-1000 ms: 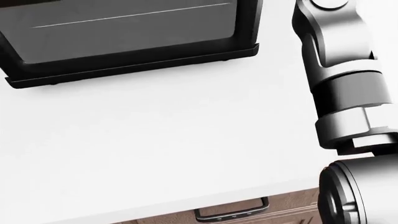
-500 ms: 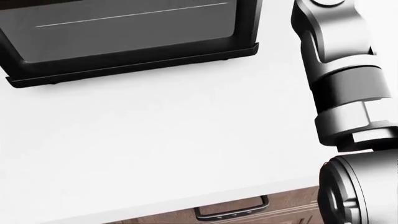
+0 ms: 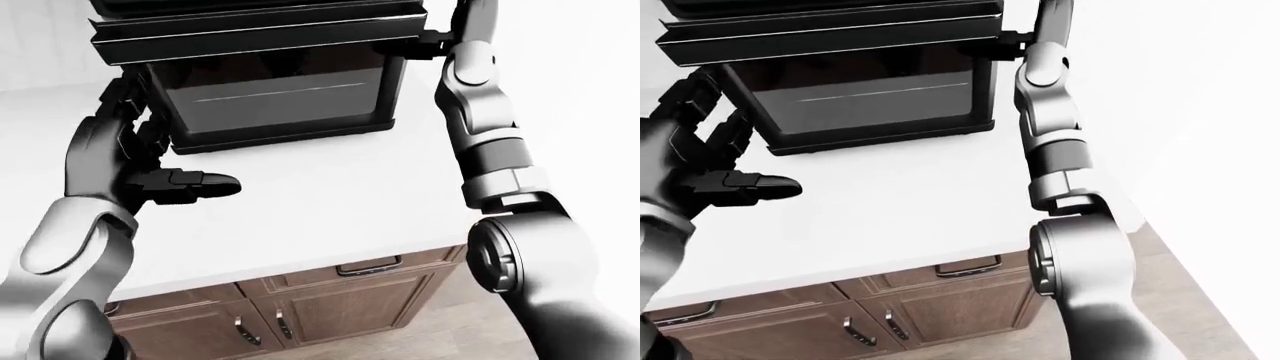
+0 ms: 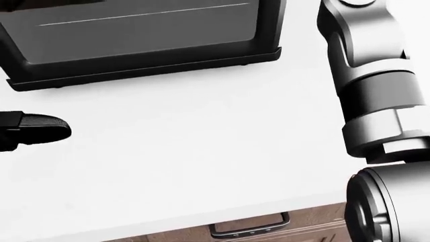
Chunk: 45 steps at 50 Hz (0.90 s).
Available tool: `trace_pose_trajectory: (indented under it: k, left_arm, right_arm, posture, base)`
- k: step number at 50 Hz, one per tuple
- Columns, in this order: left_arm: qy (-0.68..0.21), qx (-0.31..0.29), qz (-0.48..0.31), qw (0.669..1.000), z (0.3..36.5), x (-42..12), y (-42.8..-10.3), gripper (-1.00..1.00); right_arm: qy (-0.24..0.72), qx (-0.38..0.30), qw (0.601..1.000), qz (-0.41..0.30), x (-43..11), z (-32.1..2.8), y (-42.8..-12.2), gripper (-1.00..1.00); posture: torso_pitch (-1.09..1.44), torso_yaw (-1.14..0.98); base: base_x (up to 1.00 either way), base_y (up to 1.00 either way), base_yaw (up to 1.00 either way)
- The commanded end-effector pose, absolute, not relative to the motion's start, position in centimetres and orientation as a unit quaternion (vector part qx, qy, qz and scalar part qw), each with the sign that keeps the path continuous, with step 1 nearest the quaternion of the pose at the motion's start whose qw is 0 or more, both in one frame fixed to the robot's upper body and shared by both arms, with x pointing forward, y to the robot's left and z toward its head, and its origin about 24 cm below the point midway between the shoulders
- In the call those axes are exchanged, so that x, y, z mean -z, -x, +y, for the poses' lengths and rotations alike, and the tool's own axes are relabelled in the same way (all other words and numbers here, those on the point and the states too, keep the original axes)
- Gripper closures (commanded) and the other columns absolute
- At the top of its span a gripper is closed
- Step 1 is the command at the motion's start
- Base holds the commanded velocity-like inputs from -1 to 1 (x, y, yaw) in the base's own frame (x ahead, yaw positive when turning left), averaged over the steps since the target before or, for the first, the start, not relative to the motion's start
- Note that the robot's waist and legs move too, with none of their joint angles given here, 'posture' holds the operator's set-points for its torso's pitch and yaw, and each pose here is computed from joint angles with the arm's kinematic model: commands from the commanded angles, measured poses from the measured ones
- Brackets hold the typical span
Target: Close the toaster oven door.
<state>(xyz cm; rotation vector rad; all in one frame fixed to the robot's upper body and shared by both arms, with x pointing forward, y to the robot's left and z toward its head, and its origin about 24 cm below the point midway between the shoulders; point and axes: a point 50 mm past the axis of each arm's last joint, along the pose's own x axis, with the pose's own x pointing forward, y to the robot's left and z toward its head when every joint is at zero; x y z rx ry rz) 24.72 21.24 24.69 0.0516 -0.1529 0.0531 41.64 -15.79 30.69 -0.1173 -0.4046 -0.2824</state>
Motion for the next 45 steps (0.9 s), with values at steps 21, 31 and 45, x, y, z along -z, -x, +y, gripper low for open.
trace_pose_trajectory:
  k: [21,31,45]
  left_arm:
    - [-0.005,0.057,-0.104,0.993,17.0,-24.5,-24.1,-1.0]
    - [-0.011,0.085,-0.093,0.992,15.7,-23.6,-24.7,-1.0]
    - [-0.023,0.099,-0.106,0.989,15.1,-24.8,-25.9,-1.0]
  right_arm:
    - [0.039,0.124,0.948,-0.291,-35.2,-14.7,-40.2,-1.0]
    - [0.039,0.121,0.948,-0.292,-35.3,-14.6,-40.2,-1.0]
    - [0.037,0.121,0.948,-0.293,-35.4,-14.4,-40.2,-1.0]
  posture:
    - [0.0,0.0]
    - [0.0,0.0]
    - [0.0,0.0]
  base:
    - [0.0,0.0,0.0]
    - [0.0,0.0,0.0]
    - [0.0,0.0,0.0]
